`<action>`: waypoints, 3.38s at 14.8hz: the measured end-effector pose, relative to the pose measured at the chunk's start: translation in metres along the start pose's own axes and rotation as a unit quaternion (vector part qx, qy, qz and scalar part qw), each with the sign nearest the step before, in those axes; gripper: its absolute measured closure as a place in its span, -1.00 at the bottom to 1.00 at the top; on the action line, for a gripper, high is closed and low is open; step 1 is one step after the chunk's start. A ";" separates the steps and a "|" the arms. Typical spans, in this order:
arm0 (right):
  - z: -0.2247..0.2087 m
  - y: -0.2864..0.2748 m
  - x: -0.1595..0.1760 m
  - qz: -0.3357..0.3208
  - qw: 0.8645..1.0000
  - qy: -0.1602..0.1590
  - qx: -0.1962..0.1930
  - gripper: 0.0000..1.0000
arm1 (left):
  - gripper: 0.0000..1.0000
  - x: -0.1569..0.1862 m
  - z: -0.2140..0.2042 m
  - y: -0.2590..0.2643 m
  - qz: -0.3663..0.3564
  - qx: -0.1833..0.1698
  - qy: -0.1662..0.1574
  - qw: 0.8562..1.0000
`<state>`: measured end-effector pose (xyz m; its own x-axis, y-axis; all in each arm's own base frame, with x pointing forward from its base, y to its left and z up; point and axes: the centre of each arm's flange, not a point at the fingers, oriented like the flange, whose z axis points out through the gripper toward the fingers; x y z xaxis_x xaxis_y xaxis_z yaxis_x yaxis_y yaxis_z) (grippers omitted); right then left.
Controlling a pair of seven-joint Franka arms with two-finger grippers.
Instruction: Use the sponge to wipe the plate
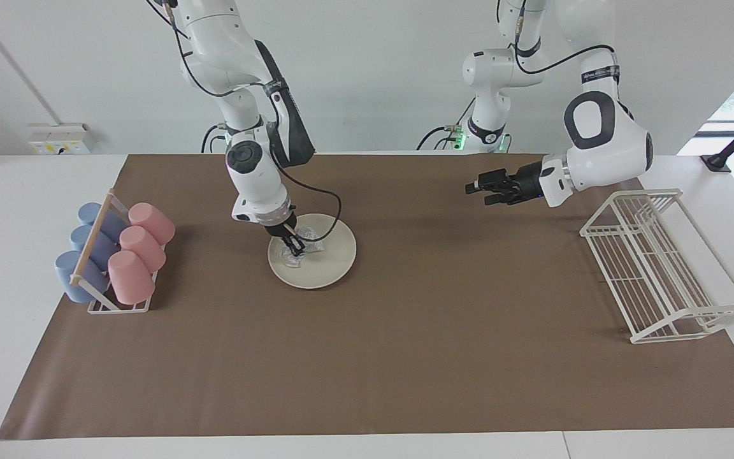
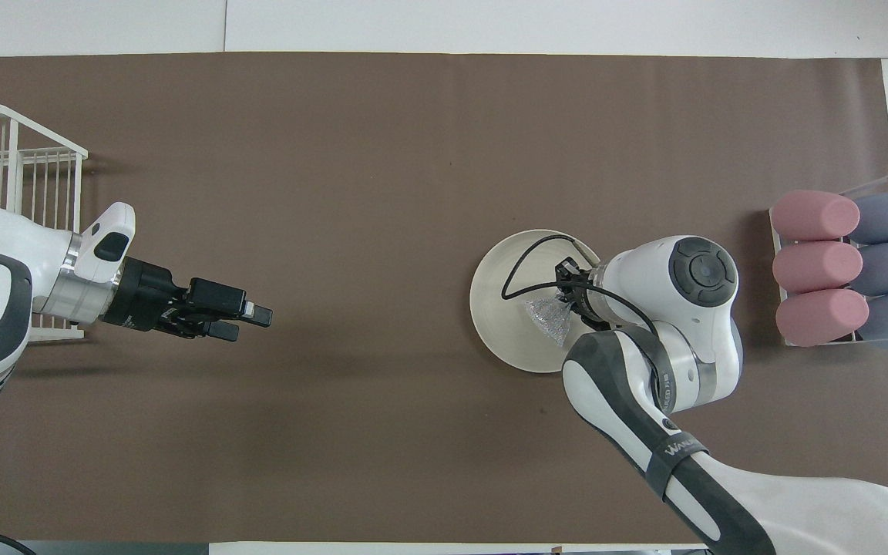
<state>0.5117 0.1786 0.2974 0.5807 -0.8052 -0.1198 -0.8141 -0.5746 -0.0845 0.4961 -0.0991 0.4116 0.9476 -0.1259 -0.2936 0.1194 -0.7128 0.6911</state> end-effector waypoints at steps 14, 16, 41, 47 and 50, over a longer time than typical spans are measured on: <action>0.010 -0.015 -0.068 0.027 1.000 -0.002 0.000 0.80 | -1.00 0.000 -0.005 0.005 0.008 0.020 0.002 1.000; 0.005 -0.010 -0.042 0.000 1.000 0.000 0.004 0.80 | -1.00 0.000 -0.005 0.005 0.008 0.020 0.002 1.000; -0.025 -0.046 -0.108 0.108 0.994 -0.010 0.015 0.80 | -1.00 0.001 -0.006 0.002 0.011 0.035 0.005 0.999; -0.118 -0.097 -0.179 0.197 0.980 -0.022 0.002 0.80 | -1.00 0.003 -0.005 0.012 0.020 -0.019 0.018 0.999; -0.145 -0.117 -0.210 0.232 0.973 0.002 0.019 0.80 | -1.00 0.002 0.002 0.014 0.045 -0.105 0.024 0.993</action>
<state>0.4849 0.3940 0.4757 0.1517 -0.9769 -0.1506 -0.9878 -0.1444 -0.0583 0.4990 -0.1110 0.4192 0.9698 -0.1448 -0.1963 0.0887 -0.5405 0.8366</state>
